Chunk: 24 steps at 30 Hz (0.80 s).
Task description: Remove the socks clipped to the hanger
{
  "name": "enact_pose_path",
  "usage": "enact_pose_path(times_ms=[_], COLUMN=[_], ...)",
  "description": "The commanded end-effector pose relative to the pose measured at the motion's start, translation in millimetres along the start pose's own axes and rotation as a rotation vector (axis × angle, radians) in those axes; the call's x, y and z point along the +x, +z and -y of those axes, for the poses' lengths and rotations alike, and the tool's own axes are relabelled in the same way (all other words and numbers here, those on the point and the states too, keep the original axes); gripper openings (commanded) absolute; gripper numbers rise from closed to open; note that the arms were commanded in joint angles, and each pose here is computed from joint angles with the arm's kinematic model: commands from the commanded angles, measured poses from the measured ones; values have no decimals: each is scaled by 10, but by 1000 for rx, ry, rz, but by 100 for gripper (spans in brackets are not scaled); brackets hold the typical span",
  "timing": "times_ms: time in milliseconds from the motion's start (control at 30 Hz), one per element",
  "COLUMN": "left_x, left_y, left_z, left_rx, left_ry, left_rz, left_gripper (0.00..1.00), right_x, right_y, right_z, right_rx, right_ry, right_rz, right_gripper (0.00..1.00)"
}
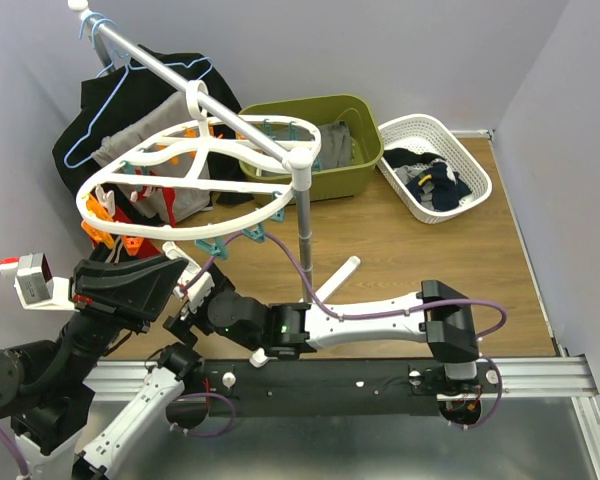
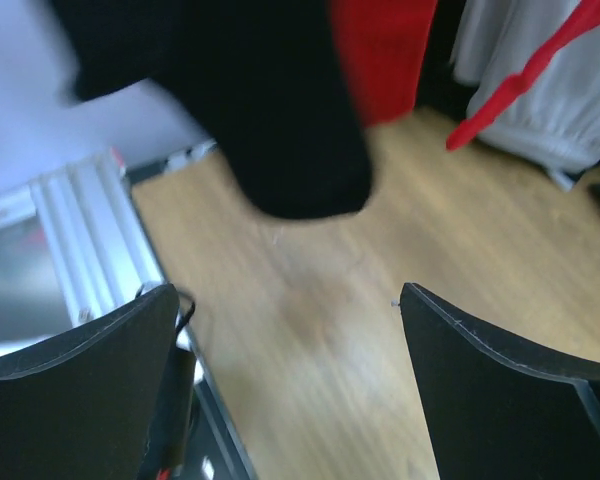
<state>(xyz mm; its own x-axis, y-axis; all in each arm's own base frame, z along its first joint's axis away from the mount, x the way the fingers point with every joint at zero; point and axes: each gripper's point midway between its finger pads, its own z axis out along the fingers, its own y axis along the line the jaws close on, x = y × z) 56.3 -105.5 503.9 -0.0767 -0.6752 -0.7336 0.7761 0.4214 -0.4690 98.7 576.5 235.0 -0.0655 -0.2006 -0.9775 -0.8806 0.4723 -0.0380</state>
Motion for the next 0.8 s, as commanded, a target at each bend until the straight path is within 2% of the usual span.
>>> enact_pose_path(times_ms=[0, 267, 467, 667, 700, 767], left_x=[44, 21, 15, 40, 33, 36], left_y=[45, 62, 64, 81, 79, 84], left_z=[111, 116, 132, 141, 150, 146], left_rx=[68, 65, 71, 80, 83, 82], left_ry=[-14, -3, -5, -10, -9, -7], left_rz=[-31, -32, -31, -45, -43, -44], left_gripper=[0, 0, 0, 0, 0, 0], right_x=[-468, -722, -835, -911, -915, -889], right_y=[121, 288, 441, 594, 608, 624], right_z=[28, -149, -6, 120, 138, 168], right_rx=[13, -61, -14, 39, 49, 59], right_ry=[2, -15, -2, -9, -8, -9], right_rz=[191, 259, 270, 282, 281, 278], right_gripper=[100, 100, 98, 81, 73, 65])
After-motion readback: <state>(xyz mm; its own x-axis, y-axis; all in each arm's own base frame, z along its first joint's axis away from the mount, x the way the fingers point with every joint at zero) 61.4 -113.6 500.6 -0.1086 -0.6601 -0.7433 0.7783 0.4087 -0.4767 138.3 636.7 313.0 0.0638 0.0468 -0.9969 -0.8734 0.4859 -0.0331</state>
